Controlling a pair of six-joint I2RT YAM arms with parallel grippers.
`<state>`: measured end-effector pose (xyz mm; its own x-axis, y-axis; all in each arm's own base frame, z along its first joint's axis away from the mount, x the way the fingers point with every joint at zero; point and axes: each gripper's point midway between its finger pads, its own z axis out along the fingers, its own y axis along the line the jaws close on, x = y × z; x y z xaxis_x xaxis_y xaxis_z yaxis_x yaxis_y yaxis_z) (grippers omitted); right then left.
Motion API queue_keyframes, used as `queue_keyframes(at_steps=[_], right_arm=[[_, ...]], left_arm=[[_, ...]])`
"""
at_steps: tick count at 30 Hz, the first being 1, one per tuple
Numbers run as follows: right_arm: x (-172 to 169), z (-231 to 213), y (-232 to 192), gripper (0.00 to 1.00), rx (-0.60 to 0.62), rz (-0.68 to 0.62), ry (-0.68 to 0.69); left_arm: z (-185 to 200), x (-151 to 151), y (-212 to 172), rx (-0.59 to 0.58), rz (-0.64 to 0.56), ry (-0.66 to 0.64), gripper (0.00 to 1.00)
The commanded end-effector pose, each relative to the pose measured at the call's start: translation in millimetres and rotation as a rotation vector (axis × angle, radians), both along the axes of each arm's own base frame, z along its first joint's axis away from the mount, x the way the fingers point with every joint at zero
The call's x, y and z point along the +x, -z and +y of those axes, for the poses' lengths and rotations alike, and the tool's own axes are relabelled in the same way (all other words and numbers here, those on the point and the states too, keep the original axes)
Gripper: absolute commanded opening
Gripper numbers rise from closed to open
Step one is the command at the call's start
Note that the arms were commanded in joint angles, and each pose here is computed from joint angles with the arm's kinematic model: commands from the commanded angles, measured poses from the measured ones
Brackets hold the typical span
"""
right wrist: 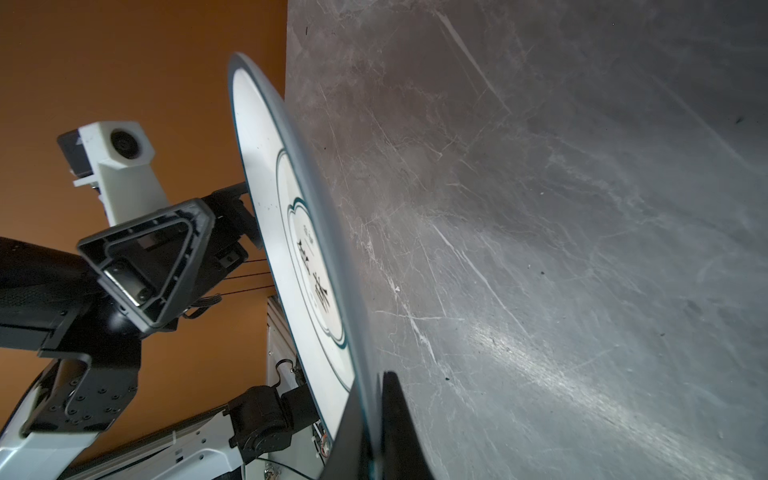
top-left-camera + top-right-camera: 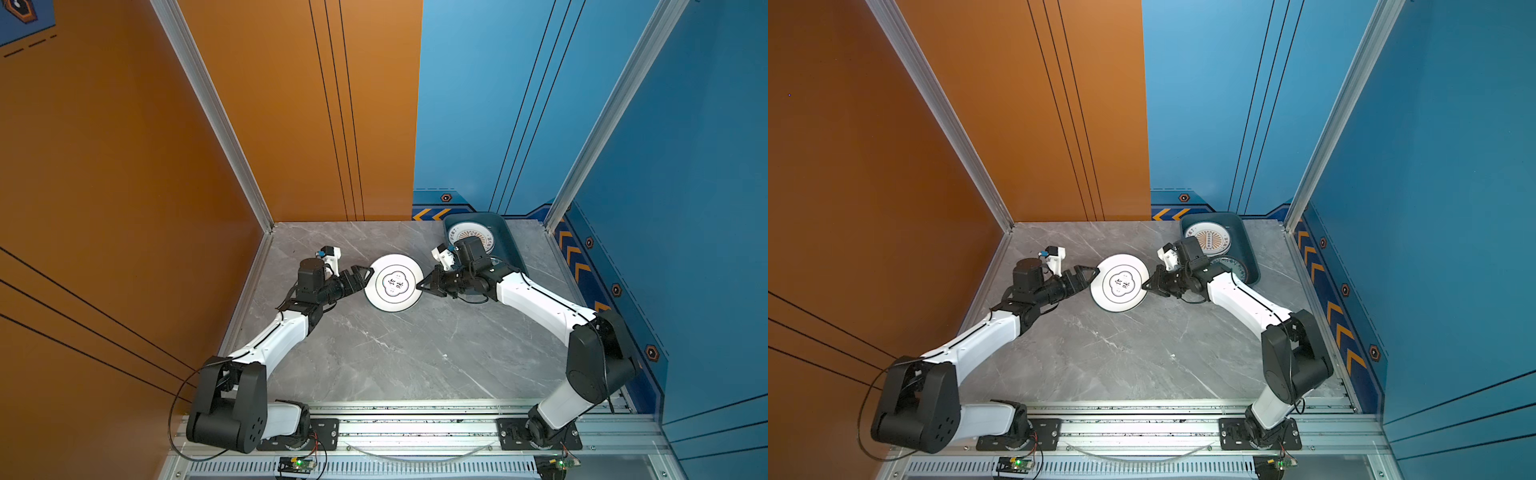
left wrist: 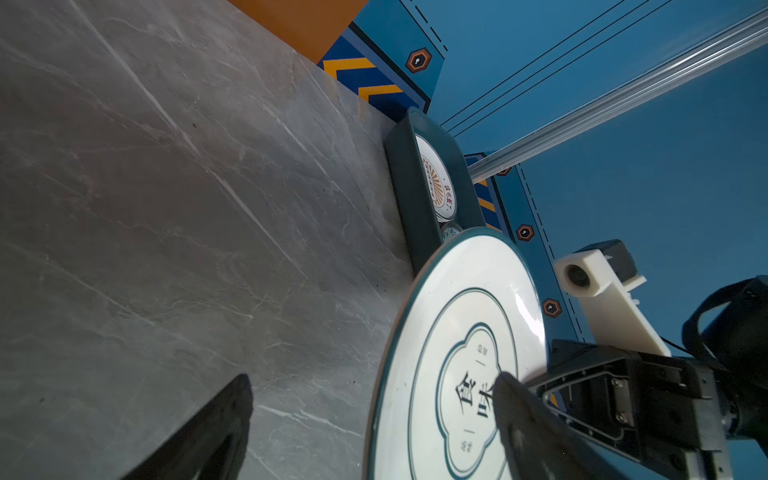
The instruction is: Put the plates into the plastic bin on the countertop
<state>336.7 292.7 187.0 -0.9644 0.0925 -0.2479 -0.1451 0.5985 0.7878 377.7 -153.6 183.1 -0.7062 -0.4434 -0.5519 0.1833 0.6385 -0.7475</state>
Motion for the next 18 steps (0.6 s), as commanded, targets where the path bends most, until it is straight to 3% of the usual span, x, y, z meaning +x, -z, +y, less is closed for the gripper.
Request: queue_keyframes(at_steps=[1, 6, 8, 15, 16, 18], right_arm=[[-0.2, 2.5, -27.8, 0.0, 0.07, -0.051, -0.016], [1.6, 5.2, -29.1, 0.0, 0.085, -0.054, -0.019], [3.0, 6.5, -29.8, 0.0, 0.091, -0.057, -0.019], [6.5, 9.0, -27.8, 0.0, 0.104, -0.054, -0.015], [7.3, 8.8, -27.0, 0.0, 0.106, -0.054, -0.014], [8.0, 9.1, -25.1, 0.0, 0.107, -0.05, -0.013]], left_arm=[[-15.5, 5.2, -19.7, -0.041, -0.051, 0.057, 0.89], [-31.6, 3.0, -22.7, -0.081, -0.058, 0.113, 0.71], [-35.9, 2.0, -24.1, -0.092, -0.065, 0.129, 0.56], [-43.9, -0.5, -27.9, -0.151, -0.06, 0.166, 0.27], [-45.0, -1.0, -28.2, -0.155, -0.059, 0.17, 0.15], [-46.3, -1.9, -27.3, -0.159, -0.054, 0.173, 0.03]])
